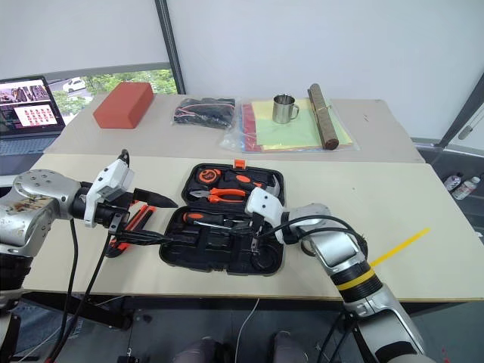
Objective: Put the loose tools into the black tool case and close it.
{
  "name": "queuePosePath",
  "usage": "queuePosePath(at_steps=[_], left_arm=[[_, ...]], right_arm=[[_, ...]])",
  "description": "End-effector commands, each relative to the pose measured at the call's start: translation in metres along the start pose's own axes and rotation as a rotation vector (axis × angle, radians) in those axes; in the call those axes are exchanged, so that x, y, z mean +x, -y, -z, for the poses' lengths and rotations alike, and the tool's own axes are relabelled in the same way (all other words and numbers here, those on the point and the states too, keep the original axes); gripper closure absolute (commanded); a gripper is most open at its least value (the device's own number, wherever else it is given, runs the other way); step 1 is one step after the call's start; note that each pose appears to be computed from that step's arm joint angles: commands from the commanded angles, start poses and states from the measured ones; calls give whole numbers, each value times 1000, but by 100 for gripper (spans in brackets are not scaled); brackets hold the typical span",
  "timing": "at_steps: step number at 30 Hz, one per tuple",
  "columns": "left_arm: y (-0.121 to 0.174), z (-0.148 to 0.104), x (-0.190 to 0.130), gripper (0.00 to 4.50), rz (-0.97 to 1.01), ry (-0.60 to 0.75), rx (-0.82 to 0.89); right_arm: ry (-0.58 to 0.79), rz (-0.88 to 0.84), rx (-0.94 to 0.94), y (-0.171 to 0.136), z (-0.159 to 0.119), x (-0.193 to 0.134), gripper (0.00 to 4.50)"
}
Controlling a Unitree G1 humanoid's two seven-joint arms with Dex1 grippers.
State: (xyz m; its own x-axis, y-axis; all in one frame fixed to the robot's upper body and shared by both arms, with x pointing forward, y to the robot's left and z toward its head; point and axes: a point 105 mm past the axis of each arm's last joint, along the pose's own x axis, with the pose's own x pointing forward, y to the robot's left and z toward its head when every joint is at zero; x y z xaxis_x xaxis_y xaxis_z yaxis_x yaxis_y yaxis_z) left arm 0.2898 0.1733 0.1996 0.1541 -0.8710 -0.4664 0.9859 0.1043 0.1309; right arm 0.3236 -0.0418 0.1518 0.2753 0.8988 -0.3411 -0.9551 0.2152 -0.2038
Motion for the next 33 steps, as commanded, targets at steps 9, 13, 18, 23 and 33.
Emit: queuePosePath(at_steps=[9, 13, 18, 23, 33], left_arm=[[-5, -3, -2, 0, -23, -7, 48], [-7, 0, -4, 0, -43, -8, 39], [-10, 15, -29, 0, -203, -5, -43], [-4, 57, -83, 0, -497, -49, -190], [16, 121, -168, 0, -798, -146, -359]], right_arm=[[-199, 20, -135, -5, 48, 17, 447], [-131, 62, -132, 2, 30, 18, 447], [193, 19, -55, -4, -46, -20, 447], [272, -66, -10, -23, -75, -59, 311], [220, -89, -2, -34, -69, -73, 1]])
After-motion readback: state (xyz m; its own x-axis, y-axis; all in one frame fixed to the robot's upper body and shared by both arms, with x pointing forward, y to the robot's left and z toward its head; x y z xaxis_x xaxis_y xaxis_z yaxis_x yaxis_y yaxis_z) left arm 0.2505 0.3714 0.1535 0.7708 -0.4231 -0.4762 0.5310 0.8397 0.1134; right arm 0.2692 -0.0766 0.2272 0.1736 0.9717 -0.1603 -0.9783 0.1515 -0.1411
